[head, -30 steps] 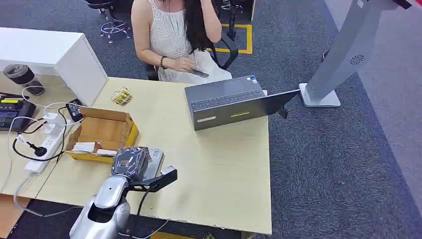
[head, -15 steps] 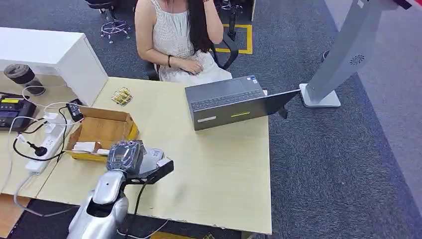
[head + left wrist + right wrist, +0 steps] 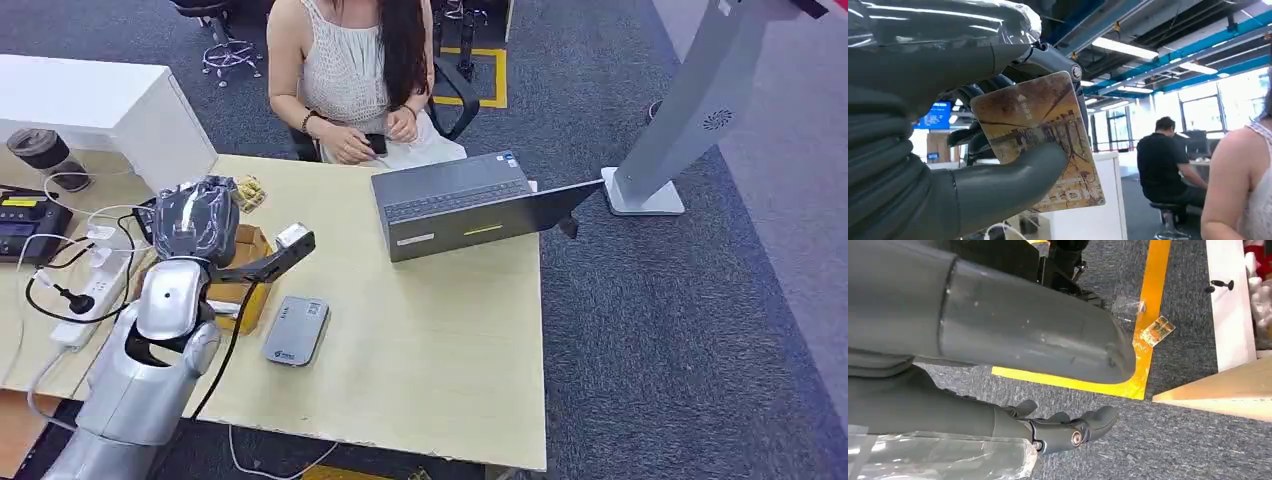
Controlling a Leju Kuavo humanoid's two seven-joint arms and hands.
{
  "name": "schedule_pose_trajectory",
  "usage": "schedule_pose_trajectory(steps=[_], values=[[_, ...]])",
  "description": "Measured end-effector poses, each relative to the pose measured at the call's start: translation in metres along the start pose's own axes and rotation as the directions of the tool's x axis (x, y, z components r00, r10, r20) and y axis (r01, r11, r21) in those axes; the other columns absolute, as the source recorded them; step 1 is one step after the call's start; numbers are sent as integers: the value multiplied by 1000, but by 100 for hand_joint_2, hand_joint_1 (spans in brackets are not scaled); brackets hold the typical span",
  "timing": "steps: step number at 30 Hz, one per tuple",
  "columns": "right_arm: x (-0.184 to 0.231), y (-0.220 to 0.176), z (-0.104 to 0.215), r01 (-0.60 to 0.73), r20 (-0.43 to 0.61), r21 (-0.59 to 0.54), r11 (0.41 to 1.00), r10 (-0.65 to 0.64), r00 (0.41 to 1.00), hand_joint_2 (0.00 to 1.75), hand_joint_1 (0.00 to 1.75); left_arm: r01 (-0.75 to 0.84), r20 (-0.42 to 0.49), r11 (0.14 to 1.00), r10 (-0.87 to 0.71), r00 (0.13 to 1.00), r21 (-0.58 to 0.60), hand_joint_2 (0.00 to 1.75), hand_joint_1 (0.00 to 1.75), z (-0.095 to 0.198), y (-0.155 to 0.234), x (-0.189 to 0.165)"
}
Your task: Pass the card to the sensor for recognition and then transmit it.
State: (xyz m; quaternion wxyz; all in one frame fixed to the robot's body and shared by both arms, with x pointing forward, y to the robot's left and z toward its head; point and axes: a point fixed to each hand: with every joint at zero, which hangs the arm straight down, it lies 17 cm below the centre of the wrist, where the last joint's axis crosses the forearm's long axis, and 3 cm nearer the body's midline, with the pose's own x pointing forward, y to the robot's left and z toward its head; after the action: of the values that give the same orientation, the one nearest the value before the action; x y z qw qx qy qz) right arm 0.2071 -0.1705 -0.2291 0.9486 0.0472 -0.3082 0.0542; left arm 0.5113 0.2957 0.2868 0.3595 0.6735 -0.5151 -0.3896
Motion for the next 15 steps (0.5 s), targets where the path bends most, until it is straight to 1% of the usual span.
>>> schedule_pose_trajectory(steps=[6, 14, 15], values=[[-2, 4, 0, -6, -12, 8, 1000, 6, 1000, 0, 0, 34, 0, 999, -34, 999, 25, 175, 175, -18, 11, -6], [-4, 5, 1, -11, -18, 8, 1000, 11, 1000, 0, 0, 47, 9, 999, -47, 999, 9, 175, 175, -21, 1, -5], [-4, 4, 1, -9, -18, 6, 1000, 10, 1000, 0, 0, 48, 13, 999, -48, 999, 6, 175, 0, -21, 0, -4]])
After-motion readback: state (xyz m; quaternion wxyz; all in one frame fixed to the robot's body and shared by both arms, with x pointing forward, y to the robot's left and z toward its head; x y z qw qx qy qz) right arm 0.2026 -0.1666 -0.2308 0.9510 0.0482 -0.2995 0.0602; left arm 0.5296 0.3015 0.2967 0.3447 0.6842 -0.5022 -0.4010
